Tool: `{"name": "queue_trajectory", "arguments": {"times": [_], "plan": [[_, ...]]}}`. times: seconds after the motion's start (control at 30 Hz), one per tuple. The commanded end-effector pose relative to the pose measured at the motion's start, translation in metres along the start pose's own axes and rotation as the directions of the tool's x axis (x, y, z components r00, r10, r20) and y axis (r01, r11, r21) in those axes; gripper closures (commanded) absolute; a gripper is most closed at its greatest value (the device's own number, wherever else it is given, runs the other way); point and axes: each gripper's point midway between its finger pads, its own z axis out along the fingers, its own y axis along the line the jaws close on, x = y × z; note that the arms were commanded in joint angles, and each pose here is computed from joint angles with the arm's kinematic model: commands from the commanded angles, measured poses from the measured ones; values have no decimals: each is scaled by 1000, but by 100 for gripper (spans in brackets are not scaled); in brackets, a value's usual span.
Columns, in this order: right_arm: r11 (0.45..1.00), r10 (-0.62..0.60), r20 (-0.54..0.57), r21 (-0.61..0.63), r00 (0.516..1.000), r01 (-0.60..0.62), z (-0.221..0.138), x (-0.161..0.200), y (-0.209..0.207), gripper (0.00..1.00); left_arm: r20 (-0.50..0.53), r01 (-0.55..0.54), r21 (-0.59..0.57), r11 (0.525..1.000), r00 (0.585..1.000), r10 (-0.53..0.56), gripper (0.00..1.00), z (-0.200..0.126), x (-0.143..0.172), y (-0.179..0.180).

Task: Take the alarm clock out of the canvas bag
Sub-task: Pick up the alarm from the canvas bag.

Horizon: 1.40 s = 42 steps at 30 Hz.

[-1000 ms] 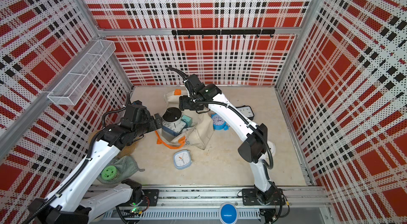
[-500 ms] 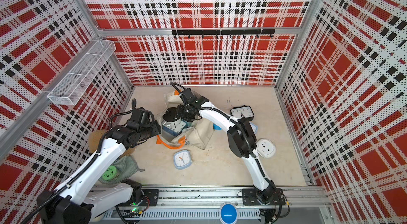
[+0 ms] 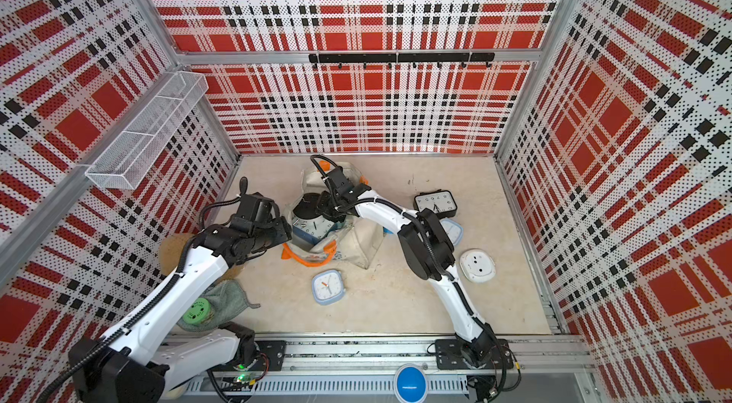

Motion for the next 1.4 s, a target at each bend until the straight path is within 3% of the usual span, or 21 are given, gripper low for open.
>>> {"name": "queue_trajectory", "arguments": {"times": [0.0, 0.1, 0.27, 0.6, 1.37], "plan": [[999, 38, 4, -23, 999, -38, 17, -4, -8, 63, 20, 3, 5, 1000, 1000, -3, 42, -3, -7, -6], [999, 46, 9, -18, 999, -45, 21, -4, -14, 66, 22, -5, 8, 1000, 1000, 5, 42, -3, -8, -9], [998, 47, 11, -32, 999, -46, 24, -7, -13, 81, 29, -16, 13, 1000, 999, 15, 41, -7, -11, -14], [998, -6, 58, -59, 998, 9, 5, -13, 6, 93, 37, -27, 13, 1000, 999, 27, 40, -11, -12, -15], [975, -220, 190, -1, 957, 224, -66, -23, 49, 96, 125, -55, -4, 998, 991, 55, 30, -41, -34, -14]]}}
